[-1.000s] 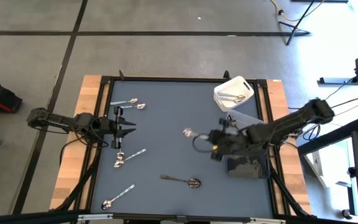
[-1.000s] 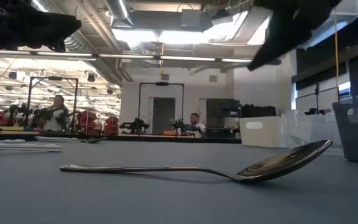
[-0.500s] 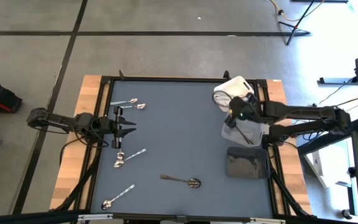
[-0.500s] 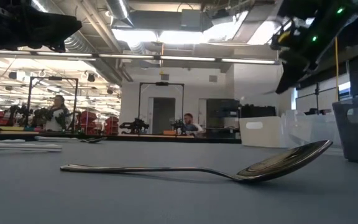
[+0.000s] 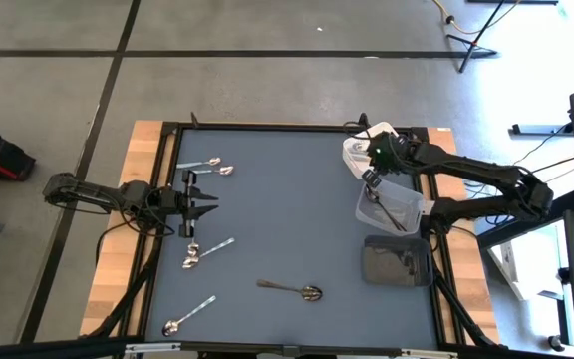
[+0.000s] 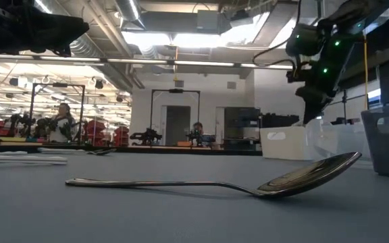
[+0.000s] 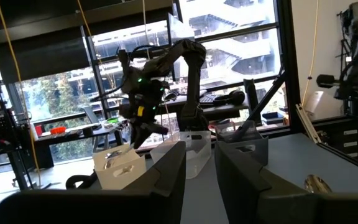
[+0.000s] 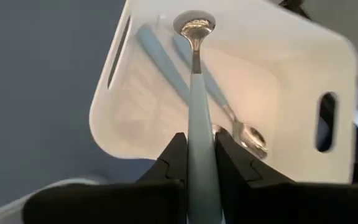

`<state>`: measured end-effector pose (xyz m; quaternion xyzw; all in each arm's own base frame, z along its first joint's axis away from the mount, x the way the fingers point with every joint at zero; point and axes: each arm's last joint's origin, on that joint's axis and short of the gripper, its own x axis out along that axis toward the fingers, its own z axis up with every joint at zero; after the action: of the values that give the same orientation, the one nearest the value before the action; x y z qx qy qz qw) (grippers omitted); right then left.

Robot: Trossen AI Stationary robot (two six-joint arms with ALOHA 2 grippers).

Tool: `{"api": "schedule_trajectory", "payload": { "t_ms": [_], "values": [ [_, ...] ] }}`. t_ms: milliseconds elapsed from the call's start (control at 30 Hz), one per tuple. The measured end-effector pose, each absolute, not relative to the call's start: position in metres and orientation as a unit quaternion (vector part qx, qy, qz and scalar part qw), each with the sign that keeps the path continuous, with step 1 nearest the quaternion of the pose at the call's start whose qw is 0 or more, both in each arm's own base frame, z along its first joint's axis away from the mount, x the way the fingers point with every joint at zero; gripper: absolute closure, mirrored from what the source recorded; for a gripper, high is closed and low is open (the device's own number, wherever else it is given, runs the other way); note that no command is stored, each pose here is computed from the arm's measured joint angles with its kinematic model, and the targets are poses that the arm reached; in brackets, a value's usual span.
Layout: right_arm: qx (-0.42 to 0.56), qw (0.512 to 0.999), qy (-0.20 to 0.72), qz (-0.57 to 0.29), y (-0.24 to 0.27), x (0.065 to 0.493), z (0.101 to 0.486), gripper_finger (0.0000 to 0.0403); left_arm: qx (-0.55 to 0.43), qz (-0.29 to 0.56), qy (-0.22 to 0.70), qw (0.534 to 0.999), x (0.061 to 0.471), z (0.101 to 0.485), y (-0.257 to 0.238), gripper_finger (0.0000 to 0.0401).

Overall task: Sort silverware by color (type)
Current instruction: Put the bottom light blue spoon into the white bin, then put the black spoon into the transparent bin

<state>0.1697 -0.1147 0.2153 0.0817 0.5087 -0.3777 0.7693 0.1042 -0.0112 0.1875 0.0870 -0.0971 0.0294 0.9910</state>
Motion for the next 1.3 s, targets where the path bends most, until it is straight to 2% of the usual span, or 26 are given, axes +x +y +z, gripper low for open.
{"api": "schedule_trajectory", "payload": {
  "t_ms": [133,300,500,633,767,967,1100,1300],
  "values": [
    [0.081,0.777,0.509,-0.362,-0.128,0.174,0.209,0.0365,0.087,0.029,-0.097,0.991,0.104,0.187,-0.011,0.0321],
    [0.062,0.775,0.499,-0.382,-0.142,0.178,0.204,0.0354,0.087,0.03,-0.097,0.991,0.104,0.187,-0.011,0.0321],
    [0.039,0.763,0.504,-0.402,-0.152,0.176,0.203,0.0284,0.087,0.03,-0.097,0.991,0.104,0.187,-0.011,0.0321],
    [0.038,0.758,0.512,-0.402,-0.151,0.175,0.214,0.0243,0.086,0.029,-0.097,0.991,0.104,0.188,-0.011,0.0321],
    [0.062,0.822,0.454,-0.336,-0.132,0.188,0.233,0.0228,0.078,0.01,-0.09,0.993,0.105,0.186,-0.012,0.0321],
    [0.001,0.913,0.347,-0.216,-0.072,0.228,0.254,0.0226,0.064,-0.016,-0.072,0.995,0.107,0.182,-0.014,0.0321],
    [-0.023,0.949,0.277,-0.146,-0.027,0.252,0.26,0.0226,0.059,-0.024,-0.049,0.997,0.111,0.178,-0.015,0.0321],
    [-0.047,0.97,0.233,-0.043,0.034,0.277,0.249,0.0226,0.028,-0.044,-0.01,0.999,0.117,0.17,-0.02,0.0321]
  ]
}}
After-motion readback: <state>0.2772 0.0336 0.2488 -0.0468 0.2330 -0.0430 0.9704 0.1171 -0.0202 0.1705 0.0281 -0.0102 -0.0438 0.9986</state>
